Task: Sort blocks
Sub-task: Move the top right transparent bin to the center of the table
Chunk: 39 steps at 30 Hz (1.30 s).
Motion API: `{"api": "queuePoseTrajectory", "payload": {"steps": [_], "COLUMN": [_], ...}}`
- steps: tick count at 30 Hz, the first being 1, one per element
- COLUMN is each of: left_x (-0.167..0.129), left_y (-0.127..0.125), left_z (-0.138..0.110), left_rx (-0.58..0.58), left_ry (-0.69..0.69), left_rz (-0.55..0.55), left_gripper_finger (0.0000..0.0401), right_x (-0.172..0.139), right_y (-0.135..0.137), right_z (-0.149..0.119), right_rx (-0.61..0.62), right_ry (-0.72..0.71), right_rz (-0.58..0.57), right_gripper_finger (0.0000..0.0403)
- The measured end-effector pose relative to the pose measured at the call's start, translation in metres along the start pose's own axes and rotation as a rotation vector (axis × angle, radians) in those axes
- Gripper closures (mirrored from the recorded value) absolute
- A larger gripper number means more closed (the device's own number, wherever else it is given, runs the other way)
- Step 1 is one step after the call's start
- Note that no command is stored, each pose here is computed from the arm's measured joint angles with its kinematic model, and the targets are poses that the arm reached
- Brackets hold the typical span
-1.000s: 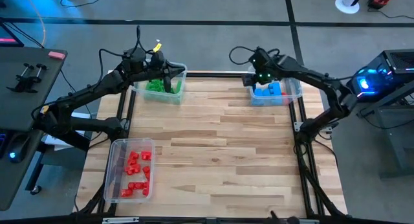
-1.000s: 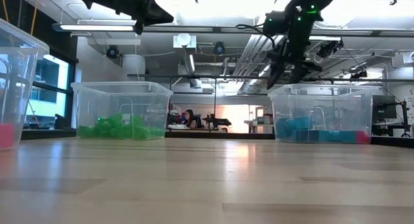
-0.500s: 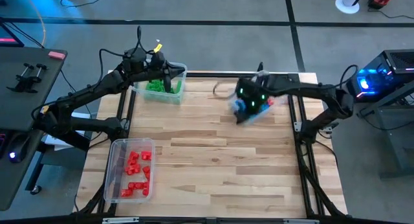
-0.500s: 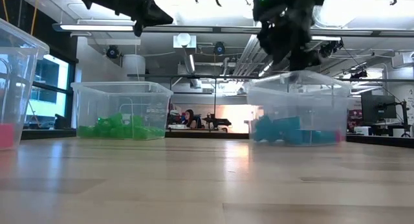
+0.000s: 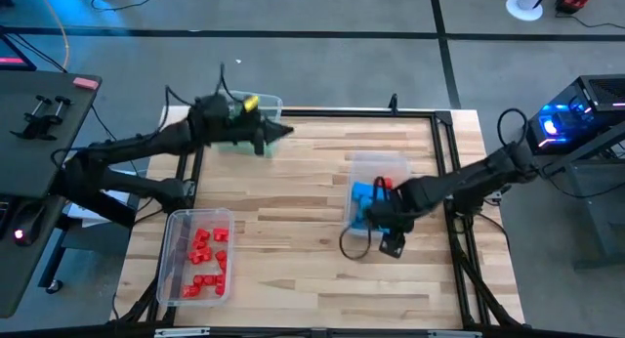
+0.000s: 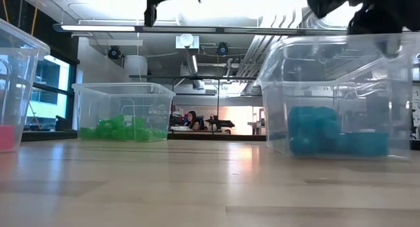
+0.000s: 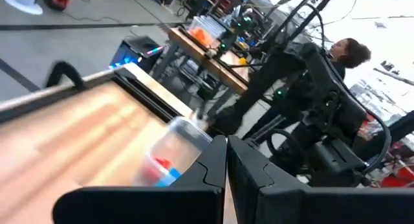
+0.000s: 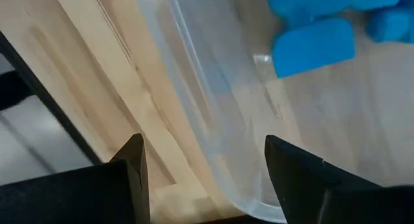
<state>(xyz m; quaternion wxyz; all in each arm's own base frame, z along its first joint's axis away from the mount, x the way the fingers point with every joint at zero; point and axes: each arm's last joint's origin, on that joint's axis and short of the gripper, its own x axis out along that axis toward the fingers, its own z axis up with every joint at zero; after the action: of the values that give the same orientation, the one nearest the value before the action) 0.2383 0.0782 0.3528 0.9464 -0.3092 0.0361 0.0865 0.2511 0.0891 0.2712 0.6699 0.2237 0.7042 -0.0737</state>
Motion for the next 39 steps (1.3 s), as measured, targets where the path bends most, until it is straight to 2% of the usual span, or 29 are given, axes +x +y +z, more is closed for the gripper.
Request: {"api": "queuePoseTrajectory", "payload": {"steps": [3, 7, 10, 12, 13, 15, 17, 18, 20, 22, 24, 26, 29, 33, 39], "left_x": [0.013, 0.040, 0.066, 0.083, 0.091, 0.102, 0.104, 0.103, 0.100, 0.105, 0.114, 0.122, 0.124, 0.123, 0.115], "left_y": [-0.027, -0.051, -0.056, -0.052, -0.047, -0.041, -0.041, -0.042, -0.044, -0.042, -0.033, -0.032, -0.037, -0.039, -0.042], "left_z": [-0.024, -0.066, -0.096, -0.108, -0.107, -0.087, -0.053, -0.037, -0.012, 0.000, 0.003, 0.008, 0.013, 0.009, 0.011], "left_rx": [-0.010, 0.001, -0.024, -0.065, -0.090, -0.114, -0.053, 0.002, 0.145, 0.289, 0.380, 0.424, 0.452, 0.483, 0.479], "left_ry": [0.011, 0.064, 0.105, 0.177, 0.228, 0.291, 0.282, 0.272, 0.297, 0.348, 0.420, 0.425, 0.414, 0.439, 0.455], "left_rz": [0.007, 0.034, 0.014, -0.067, -0.112, -0.214, -0.294, -0.301, -0.272, -0.196, -0.094, -0.055, -0.083, -0.100, -0.095], "left_gripper_finger": [0.0401, 0.0401, 0.0401, 0.0401, 0.0401, 0.0401, 0.0401, 0.0401, 0.0401, 0.0401, 0.0401, 0.0401, 0.0401, 0.0401, 0.0401], "right_x": [-0.008, -0.042, -0.076, -0.094, -0.100, -0.109, -0.114, -0.117, -0.125, -0.133, -0.139, -0.138, -0.121, -0.090, -0.056], "right_y": [0.013, 0.026, 0.029, 0.023, 0.018, 0.011, 0.005, 0.003, -0.003, -0.005, -0.010, -0.018, -0.029, -0.053, -0.115], "right_z": [-0.006, -0.011, -0.013, -0.017, -0.019, -0.020, -0.021, -0.022, -0.029, -0.038, -0.046, -0.049, -0.043, -0.030, -0.018], "right_rx": [-0.028, -0.037, 0.057, 0.206, 0.300, 0.440, 0.509, 0.547, 0.622, 0.673, 0.761, 0.851, 0.962, 1.071, 1.265], "right_ry": [-0.089, -0.258, -0.395, -0.460, -0.479, -0.510, -0.550, -0.565, -0.598, -0.660, -0.696, -0.680, -0.685, -0.728, -0.666], "right_rz": [-0.043, -0.097, -0.108, -0.143, -0.169, -0.173, -0.123, -0.111, -0.092, -0.056, -0.003, 0.031, -0.028, -0.204, -0.448], "right_gripper_finger": [0.0210, 0.0210, 0.0210, 0.0210, 0.0210, 0.0210, 0.0210, 0.0210, 0.0210, 0.0210, 0.0210, 0.0211, 0.0221, 0.0261, 0.0382]}}
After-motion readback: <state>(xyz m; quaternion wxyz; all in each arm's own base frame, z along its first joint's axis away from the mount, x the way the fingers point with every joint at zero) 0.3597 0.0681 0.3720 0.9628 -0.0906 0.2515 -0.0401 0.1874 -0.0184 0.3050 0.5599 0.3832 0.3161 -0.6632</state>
